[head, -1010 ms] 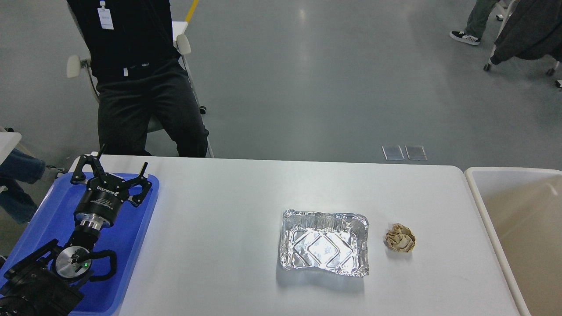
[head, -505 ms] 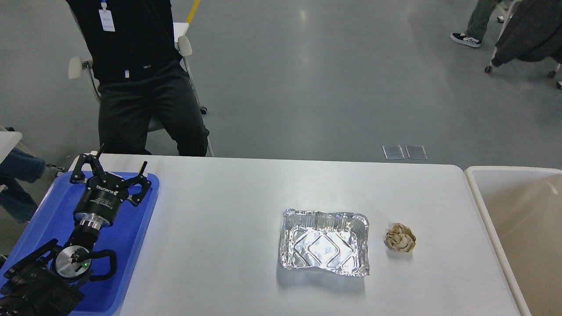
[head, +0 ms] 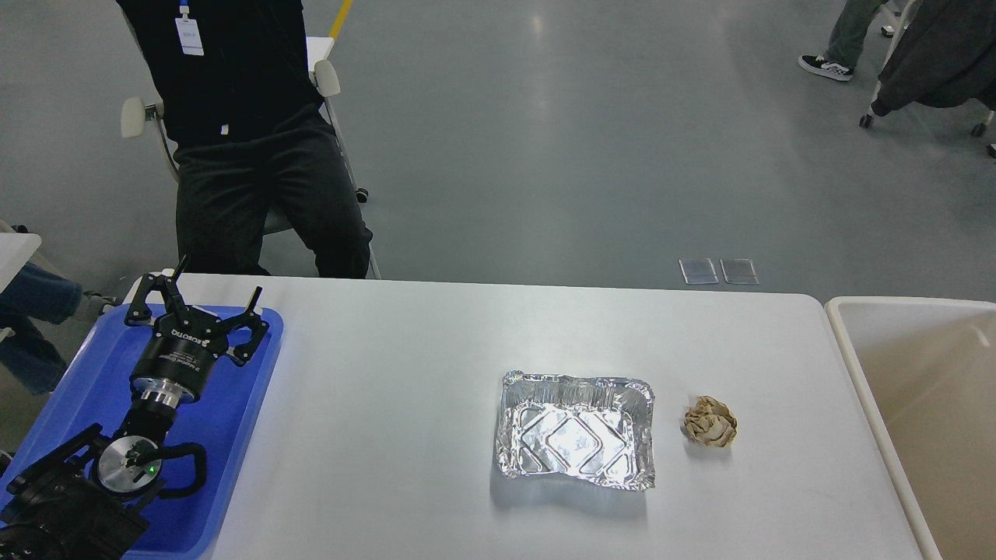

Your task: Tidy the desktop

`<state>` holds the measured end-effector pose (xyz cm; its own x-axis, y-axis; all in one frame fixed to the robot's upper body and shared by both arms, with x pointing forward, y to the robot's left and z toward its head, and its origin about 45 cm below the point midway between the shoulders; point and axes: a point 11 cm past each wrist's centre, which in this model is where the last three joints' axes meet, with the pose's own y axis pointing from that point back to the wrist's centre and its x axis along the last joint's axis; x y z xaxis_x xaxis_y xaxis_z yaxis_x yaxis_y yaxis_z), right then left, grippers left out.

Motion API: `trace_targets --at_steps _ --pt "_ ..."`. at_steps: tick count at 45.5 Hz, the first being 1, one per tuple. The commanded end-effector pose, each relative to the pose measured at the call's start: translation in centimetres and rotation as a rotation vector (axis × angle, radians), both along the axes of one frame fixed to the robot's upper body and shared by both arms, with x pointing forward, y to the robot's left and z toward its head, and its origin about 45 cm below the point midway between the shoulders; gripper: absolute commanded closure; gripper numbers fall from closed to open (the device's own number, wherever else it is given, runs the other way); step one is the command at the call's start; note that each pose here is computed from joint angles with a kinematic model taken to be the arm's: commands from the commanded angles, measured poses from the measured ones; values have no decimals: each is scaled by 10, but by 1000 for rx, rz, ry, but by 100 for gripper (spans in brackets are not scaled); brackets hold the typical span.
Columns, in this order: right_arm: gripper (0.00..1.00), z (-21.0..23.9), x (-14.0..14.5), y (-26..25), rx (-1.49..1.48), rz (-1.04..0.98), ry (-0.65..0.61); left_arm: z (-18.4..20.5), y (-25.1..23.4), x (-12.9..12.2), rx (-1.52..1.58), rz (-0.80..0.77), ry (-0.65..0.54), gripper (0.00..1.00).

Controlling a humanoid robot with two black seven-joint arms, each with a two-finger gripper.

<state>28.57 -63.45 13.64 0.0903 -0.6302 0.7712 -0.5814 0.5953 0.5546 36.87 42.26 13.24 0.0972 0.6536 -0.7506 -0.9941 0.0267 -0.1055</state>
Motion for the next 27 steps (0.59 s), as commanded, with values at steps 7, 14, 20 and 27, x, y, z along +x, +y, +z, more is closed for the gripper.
trace_targets --at_steps 7,14,20,27 --pt "100 -21 -2 13 -24 6 11 0 0 0 0 0 0 1" --pt "100 -24 -8 11 -25 0 23 0 0 0 0 0 0 1" --pt "42 -20 -8 8 -43 -7 10 0 0 0 0 0 0 1" --pt "6 -22 -7 10 -42 -6 6 0 0 0 0 0 0 1"
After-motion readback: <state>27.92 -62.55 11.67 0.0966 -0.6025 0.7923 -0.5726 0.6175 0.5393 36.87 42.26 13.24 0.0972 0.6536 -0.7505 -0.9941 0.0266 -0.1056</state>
